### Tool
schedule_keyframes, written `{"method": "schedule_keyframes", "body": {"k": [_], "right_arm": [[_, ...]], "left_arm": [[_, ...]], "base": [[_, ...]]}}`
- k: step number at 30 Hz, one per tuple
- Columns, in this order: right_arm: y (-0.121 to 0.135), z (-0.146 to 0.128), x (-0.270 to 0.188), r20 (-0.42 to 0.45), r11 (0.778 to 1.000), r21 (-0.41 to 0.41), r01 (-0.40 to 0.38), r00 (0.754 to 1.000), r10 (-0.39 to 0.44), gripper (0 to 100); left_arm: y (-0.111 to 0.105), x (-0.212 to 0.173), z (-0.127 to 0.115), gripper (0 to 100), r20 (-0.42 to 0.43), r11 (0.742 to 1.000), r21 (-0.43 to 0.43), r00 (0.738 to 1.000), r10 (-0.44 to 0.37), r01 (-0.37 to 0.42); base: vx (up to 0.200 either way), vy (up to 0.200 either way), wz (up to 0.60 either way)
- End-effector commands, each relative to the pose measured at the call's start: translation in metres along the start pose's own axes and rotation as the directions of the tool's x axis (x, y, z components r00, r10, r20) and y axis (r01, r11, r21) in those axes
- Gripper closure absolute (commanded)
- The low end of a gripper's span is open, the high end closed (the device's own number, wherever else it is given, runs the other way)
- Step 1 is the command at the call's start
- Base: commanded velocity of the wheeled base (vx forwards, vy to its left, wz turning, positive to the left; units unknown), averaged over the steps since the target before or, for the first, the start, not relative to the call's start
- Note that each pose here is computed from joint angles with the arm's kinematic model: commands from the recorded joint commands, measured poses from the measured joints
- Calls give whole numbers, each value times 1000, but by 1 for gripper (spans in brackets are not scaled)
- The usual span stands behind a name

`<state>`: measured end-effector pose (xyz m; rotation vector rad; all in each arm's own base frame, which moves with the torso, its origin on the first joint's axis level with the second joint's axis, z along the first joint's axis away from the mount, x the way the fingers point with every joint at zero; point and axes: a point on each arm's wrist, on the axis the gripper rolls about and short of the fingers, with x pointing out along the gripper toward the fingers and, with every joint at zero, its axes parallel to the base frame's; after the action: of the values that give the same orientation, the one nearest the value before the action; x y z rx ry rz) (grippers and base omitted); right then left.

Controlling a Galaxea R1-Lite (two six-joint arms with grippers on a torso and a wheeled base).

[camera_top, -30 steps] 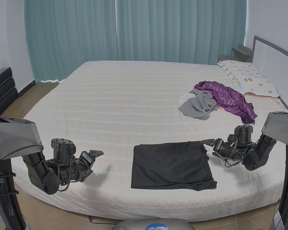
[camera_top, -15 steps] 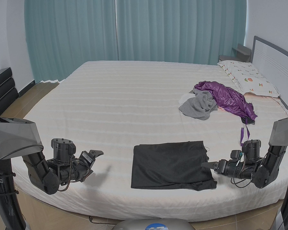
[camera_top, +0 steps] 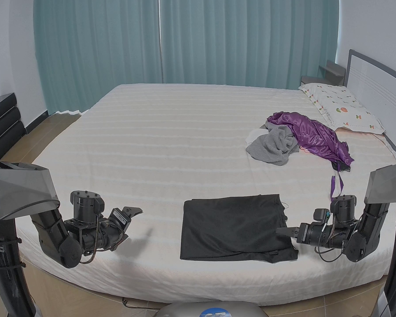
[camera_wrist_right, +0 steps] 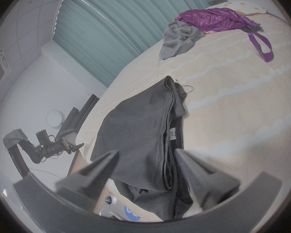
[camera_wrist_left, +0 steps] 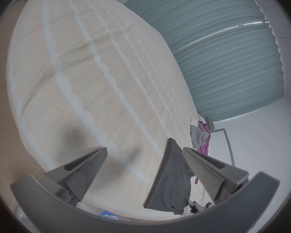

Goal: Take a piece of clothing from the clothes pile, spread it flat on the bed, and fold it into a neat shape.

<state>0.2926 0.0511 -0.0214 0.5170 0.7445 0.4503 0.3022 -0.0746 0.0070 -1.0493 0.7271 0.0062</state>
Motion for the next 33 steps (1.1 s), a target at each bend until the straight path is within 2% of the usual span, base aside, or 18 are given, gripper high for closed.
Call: {"method": "schedule_keyframes", "body": {"k": [1,6,9,21,27,33], "right_arm": [[-5,-6,1,-22,1000,-15,15,1000,-15,100],[-8,-8,-7,-24,999,-36,31,999,-32,100],[-4,-2,-14,5,998,-50,28,1000,-27,100],[2,-1,-39,32,998,-57,32,999,-30,100],[3,-6,-42,10,999,-51,18,1000,-18,100],[-3,-13,-41,-26,997,-69,37,999,-39,100]], "left_arm": [[0,0,0,0,0,1000,0,1000,0,0],[0,0,0,0,0,1000,0,1000,0,0],[0,0,0,0,0,1000,0,1000,0,0],[0,0,0,0,0,1000,-2,1000,0,0],[0,0,0,0,0,1000,0,1000,0,0],[0,0,0,0,0,1000,0,1000,0,0]], "base": [[0,0,0],[0,0,0],[0,0,0],[0,0,0],[0,0,0],[0,0,0]]}}
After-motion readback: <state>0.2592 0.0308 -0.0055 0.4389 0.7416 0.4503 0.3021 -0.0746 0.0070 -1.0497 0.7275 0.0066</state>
